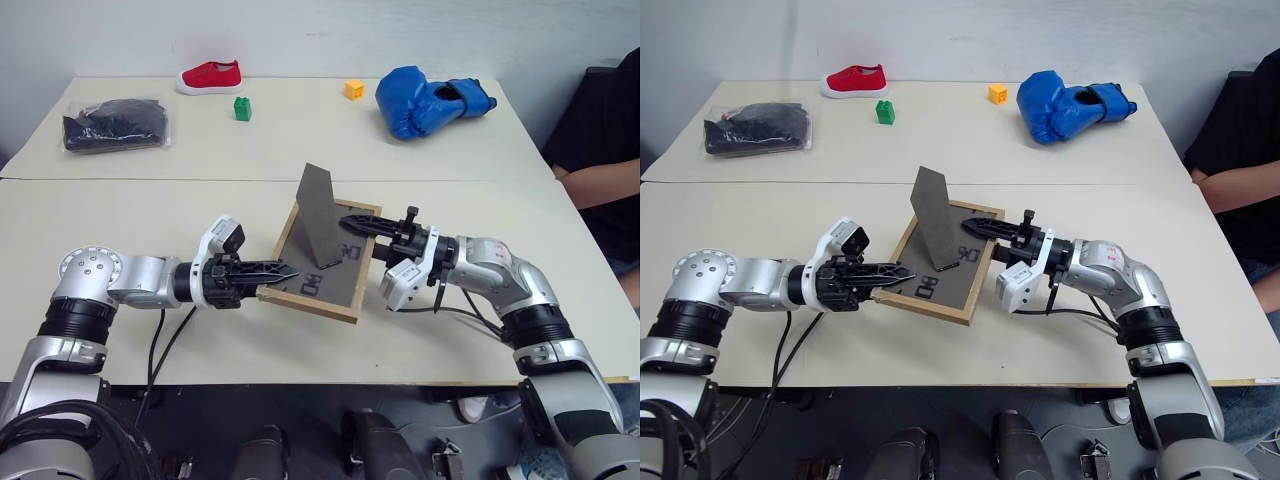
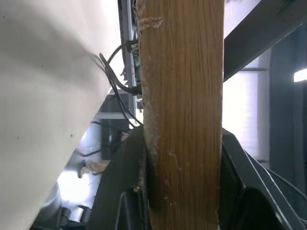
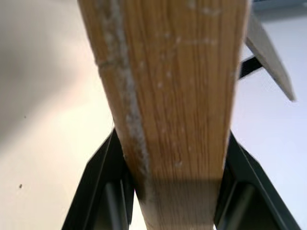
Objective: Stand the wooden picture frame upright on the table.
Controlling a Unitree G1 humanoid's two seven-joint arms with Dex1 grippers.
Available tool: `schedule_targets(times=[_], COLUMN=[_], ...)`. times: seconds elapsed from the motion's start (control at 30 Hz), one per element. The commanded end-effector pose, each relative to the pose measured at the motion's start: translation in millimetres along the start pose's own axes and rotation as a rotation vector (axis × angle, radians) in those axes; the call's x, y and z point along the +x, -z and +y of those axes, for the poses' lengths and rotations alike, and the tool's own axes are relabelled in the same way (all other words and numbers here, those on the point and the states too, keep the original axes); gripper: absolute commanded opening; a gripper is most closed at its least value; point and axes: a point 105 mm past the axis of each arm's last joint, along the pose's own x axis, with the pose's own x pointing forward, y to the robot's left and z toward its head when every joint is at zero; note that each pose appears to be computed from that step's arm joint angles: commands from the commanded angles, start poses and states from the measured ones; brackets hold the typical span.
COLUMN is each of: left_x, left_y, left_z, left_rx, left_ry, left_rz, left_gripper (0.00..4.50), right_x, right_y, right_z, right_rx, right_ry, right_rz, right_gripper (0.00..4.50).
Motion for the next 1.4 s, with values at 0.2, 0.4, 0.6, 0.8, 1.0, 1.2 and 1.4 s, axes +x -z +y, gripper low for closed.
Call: schedule_targets(times=[0.2,0.4,0.6,0.8,1.0,1.2,1.4], left_x=[-29,-78,-102,-82,-76,-73,-76], left_y=[-11,-16,-13,-9,-8,-6,-9], left_z=[-35,-33,-22,-11,-8,-9,-10], left_rx=[0.08,0.441,1.116,1.427,1.516,1.463,1.469], left_ry=[-0.005,-0.337,-0.447,-0.416,-0.404,-0.364,-0.383], left_rz=[-0.01,-0.202,-0.179,-0.16,-0.195,-0.216,-0.212], left_gripper=[3.68,3.68,3.85,4.5,4.5,4.5,4.5], right_x=[2,-6,-19,-21,-19,-23,-27], right_y=[-3,-2,4,1,28,44,42], right_z=[-28,-25,-40,-16,19,58,88], right_rx=[-0.058,0.038,0.763,1.549,1.715,1.794,1.849], right_ry=[0.133,0.162,0.275,0.089,0.117,0.147,0.11], right_rz=[-0.035,-0.024,-0.038,-0.052,0.079,0.166,0.26], right_gripper=[1.31,1.31,1.3,1.29,1.29,1.29,1.29])
